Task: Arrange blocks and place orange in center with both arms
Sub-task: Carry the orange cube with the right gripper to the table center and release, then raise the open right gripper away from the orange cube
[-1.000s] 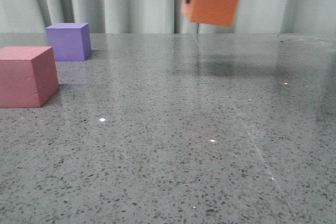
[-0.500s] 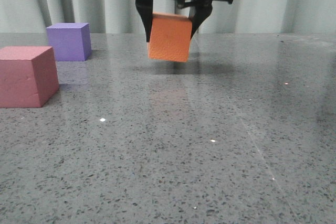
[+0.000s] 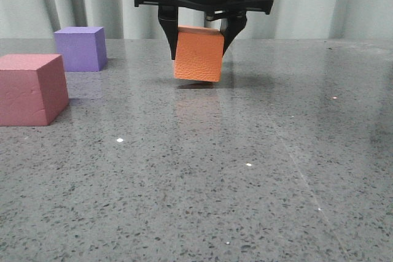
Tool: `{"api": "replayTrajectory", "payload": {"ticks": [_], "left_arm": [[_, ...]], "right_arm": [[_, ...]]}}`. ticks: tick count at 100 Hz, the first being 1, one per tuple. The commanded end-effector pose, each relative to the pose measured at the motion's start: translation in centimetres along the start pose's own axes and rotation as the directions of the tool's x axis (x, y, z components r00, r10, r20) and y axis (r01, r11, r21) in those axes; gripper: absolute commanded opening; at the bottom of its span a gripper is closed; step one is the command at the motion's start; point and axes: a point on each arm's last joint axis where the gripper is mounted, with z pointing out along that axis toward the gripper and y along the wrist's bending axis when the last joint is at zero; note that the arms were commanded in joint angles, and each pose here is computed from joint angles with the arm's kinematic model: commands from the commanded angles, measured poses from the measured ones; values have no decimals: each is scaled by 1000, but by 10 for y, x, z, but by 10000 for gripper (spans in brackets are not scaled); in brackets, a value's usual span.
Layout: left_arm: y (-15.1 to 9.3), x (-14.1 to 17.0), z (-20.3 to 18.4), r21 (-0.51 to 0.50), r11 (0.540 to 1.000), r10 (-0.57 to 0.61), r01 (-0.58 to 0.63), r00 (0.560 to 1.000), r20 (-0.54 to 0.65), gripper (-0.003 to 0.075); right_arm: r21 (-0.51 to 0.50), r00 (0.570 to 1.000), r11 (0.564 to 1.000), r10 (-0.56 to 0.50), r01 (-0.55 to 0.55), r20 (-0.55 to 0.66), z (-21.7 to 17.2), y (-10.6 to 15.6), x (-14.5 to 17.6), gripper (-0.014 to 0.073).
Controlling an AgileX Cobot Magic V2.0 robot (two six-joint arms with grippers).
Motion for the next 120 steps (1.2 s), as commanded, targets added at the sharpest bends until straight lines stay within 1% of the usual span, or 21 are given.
{"api": "replayTrajectory", "payload": {"ticks": [1,13,20,38,52,59,69,89,106,120], "left_arm": [[-1,10,-3,10,1000,-5,4,999,52,-19],[-1,10,-3,10,1000,-5,4,999,52,-19],[-1,10,-3,10,1000,-5,4,999,52,-19],[-1,10,-3,10,1000,-5,4,999,52,-19],[-1,10,-3,10,1000,-5,4,999,52,-19],[-1,10,-3,10,1000,-5,4,999,52,-19],[-1,10,-3,10,1000,-5,4,999,52,-19],[-1,10,-3,10,1000,-5,4,999,52,-19],[-1,10,-3,10,1000,-5,4,999,52,-19],[-1,10,-3,10,1000,-5,4,999,52,-19]], "right_arm": [[-55,995,998,14,-9,98,-33,0,-13,494],[-55,995,998,14,-9,98,-33,0,-13,604],[-56,995,998,14,-9,99,-34,0,-13,648],[-66,995,998,19,-13,101,-38,0,-13,656],[-72,990,997,20,-11,136,-55,-3,-16,656],[-65,984,998,16,-4,180,-70,-6,-20,656],[-52,963,999,5,10,271,-104,-15,-27,656],[-19,898,992,-103,123,428,-178,-37,-26,656],[15,848,987,-147,162,509,-234,-61,-13,654],[53,828,983,-178,177,531,-256,-81,7,654]]}}
